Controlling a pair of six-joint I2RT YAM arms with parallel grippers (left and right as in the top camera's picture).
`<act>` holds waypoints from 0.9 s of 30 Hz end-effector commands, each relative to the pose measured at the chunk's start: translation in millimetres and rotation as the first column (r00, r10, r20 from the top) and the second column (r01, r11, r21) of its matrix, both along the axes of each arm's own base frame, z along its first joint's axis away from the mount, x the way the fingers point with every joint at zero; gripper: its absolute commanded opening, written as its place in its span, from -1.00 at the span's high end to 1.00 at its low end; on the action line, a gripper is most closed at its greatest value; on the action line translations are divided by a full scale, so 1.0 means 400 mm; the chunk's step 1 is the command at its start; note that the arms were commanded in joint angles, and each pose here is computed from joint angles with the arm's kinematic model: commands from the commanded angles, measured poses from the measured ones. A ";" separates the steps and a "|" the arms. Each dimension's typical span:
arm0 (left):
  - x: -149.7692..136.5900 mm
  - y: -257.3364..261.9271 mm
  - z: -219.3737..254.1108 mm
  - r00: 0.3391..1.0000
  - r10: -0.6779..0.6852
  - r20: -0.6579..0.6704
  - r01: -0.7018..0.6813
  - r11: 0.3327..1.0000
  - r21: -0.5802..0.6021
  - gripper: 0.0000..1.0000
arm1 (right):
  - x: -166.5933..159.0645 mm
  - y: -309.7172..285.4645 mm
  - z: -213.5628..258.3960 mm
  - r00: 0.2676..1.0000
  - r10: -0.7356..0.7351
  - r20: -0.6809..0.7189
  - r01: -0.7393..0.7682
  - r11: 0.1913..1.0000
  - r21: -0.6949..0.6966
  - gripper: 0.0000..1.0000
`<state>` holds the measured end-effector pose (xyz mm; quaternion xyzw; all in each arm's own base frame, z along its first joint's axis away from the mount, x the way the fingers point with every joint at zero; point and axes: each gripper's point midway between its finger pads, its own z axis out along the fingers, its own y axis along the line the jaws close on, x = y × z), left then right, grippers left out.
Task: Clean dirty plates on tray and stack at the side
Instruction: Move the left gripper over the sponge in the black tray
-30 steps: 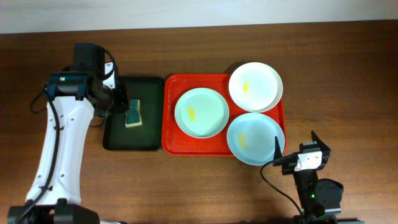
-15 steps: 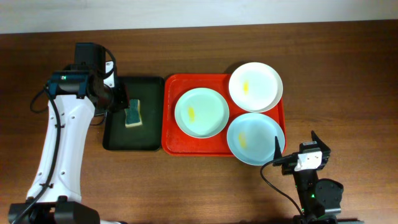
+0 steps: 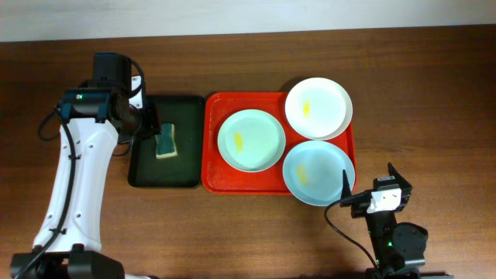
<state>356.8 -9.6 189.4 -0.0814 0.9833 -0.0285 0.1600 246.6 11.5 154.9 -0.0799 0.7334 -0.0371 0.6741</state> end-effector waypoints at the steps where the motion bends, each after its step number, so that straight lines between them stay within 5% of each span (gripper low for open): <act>1: 0.013 0.001 0.005 1.000 0.002 0.013 -0.002 1.000 0.007 0.76 | 0.001 -0.010 -0.010 1.000 -0.021 -0.011 0.021 1.000 -0.004 -0.97; 11: 0.027 0.008 -0.026 1.000 0.007 -0.005 -0.007 1.000 0.023 0.35 | 0.001 -0.010 -0.010 1.000 -0.021 -0.010 0.021 1.000 -0.004 -0.97; 19: 0.036 0.006 -0.077 0.998 0.006 -0.063 -0.005 1.000 0.021 0.40 | 0.001 -0.010 -0.010 1.000 -0.021 -0.010 0.021 1.000 -0.004 -0.97; 23: 0.050 0.006 -0.073 0.999 0.006 -0.040 -0.005 1.000 0.021 0.09 | 0.001 -0.010 -0.010 1.000 -0.021 -0.010 0.021 1.000 -0.004 -0.97; 27: 0.075 0.006 -0.066 1.000 0.005 0.002 -0.005 1.000 0.021 0.20 | 0.001 -0.010 -0.010 1.000 -0.021 -0.010 0.021 1.000 -0.004 -0.97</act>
